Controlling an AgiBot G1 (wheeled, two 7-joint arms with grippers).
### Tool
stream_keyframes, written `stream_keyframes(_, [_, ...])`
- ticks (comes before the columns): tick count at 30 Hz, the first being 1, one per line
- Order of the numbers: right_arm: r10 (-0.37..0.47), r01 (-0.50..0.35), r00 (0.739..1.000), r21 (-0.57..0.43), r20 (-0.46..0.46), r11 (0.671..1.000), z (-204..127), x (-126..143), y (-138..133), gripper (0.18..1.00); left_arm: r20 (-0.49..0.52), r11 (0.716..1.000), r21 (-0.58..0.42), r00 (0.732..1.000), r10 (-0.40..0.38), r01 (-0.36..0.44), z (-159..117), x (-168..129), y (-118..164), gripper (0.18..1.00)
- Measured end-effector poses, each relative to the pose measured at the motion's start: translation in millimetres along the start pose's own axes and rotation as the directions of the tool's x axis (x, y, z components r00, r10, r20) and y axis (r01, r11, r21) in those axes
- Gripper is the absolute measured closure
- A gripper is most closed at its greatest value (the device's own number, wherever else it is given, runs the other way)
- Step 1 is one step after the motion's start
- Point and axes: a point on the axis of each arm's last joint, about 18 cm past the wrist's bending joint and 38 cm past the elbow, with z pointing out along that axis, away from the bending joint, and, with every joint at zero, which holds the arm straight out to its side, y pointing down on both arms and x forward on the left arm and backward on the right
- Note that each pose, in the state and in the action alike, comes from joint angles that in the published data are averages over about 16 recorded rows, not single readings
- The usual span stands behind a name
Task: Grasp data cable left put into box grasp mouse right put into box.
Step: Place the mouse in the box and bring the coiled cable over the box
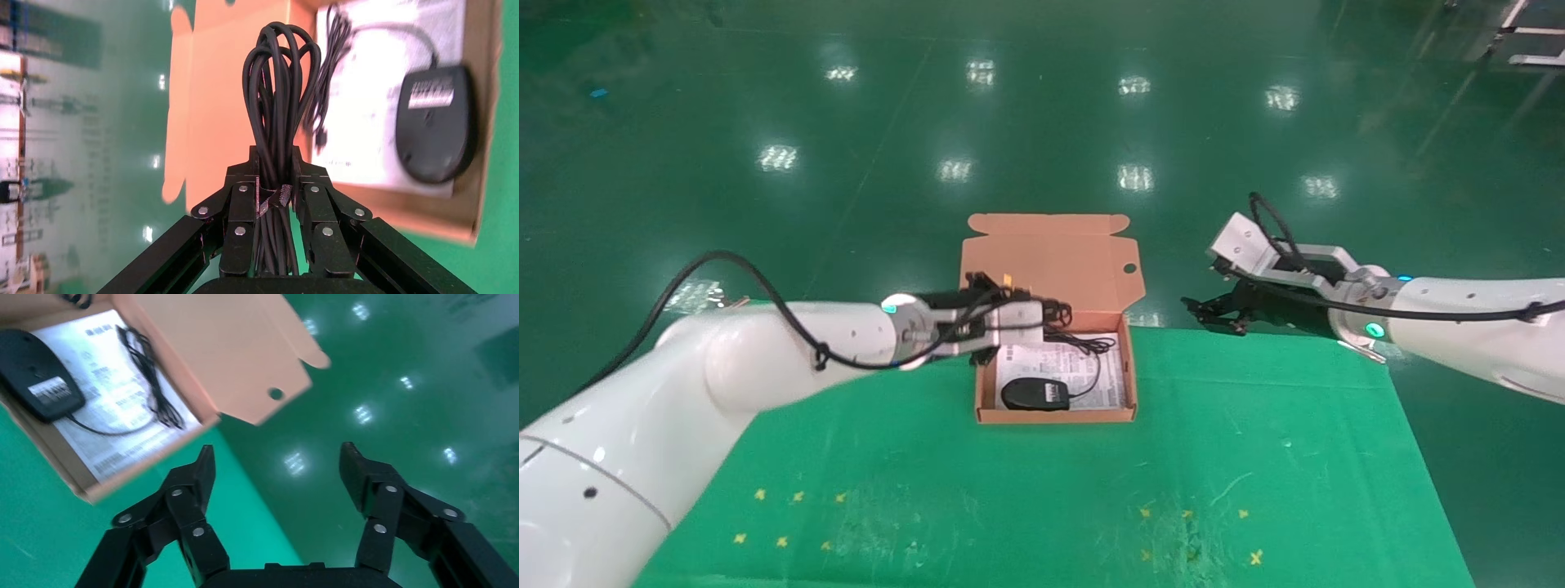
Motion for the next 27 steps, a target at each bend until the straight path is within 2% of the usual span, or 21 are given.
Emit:
stream_keyframes(6, [-0.004, 0.004, 1.0, -0.011, -0.017, 1.0, -18.3, 8.4, 6.2, 0.389, -0.013, 0.999, 0.03, 1.0, 0.019, -0.018, 6.1, 13.5, -8.2, 0.913])
stream_keyframes(27, [-0.013, 0.012, 0.999, -0.03, -0.04, 0.999, -56.9, 14.1, 8.0, 0.201, -0.023, 0.996, 0.09, 0.999, 0.03, -0.028, 15.3, 31.9, -28.4, 0.906])
